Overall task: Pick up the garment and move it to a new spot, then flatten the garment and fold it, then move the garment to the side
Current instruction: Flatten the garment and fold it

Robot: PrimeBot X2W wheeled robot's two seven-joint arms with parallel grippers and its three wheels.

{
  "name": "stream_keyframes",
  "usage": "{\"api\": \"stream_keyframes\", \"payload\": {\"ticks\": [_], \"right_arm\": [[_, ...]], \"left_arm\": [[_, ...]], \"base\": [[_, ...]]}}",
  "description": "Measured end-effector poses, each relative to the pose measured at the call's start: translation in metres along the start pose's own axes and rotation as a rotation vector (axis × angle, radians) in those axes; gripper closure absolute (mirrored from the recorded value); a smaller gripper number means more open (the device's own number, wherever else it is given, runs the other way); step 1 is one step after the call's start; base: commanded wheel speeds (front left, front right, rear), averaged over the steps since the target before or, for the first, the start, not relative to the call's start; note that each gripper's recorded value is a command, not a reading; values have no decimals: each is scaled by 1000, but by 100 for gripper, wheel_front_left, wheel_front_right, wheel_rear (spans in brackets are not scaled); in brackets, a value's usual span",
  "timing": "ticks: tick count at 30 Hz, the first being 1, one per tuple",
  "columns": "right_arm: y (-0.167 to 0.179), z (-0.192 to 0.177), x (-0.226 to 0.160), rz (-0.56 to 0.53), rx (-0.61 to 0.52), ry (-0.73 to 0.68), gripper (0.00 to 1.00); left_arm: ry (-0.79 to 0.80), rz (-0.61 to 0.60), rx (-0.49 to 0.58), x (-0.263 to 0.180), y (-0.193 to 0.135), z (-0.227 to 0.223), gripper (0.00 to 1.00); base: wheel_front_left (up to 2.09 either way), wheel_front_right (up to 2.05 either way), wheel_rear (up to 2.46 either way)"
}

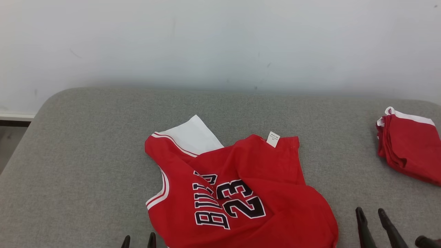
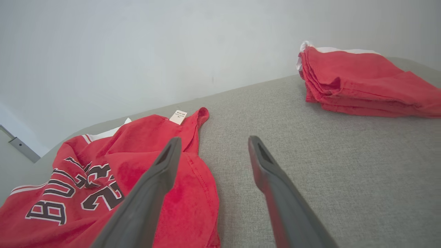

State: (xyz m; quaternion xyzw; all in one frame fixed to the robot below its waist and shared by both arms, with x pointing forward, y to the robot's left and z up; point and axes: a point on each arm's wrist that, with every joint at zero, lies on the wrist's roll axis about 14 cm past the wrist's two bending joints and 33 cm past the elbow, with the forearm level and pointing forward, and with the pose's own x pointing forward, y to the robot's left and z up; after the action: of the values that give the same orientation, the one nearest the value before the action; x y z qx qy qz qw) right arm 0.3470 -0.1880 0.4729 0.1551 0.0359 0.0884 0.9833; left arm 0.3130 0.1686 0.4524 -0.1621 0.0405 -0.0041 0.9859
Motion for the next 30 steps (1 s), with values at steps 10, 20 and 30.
{"api": "stream_keyframes", "payload": {"ticks": [10,20,30], "right_arm": [[18,-22,-11,-30,15,15,0],[12,-25,-15,-53,3,23,0],[4,-26,-13,-76,-14,29,0]], "left_arm": [[47,-36,15,5,-8,-13,0],[157,-55,24,33,-10,-41,0],[126,-209,90,74,-56,-27,100]], "base": [[0,0,0],[0,0,0],[0,0,0]]}}
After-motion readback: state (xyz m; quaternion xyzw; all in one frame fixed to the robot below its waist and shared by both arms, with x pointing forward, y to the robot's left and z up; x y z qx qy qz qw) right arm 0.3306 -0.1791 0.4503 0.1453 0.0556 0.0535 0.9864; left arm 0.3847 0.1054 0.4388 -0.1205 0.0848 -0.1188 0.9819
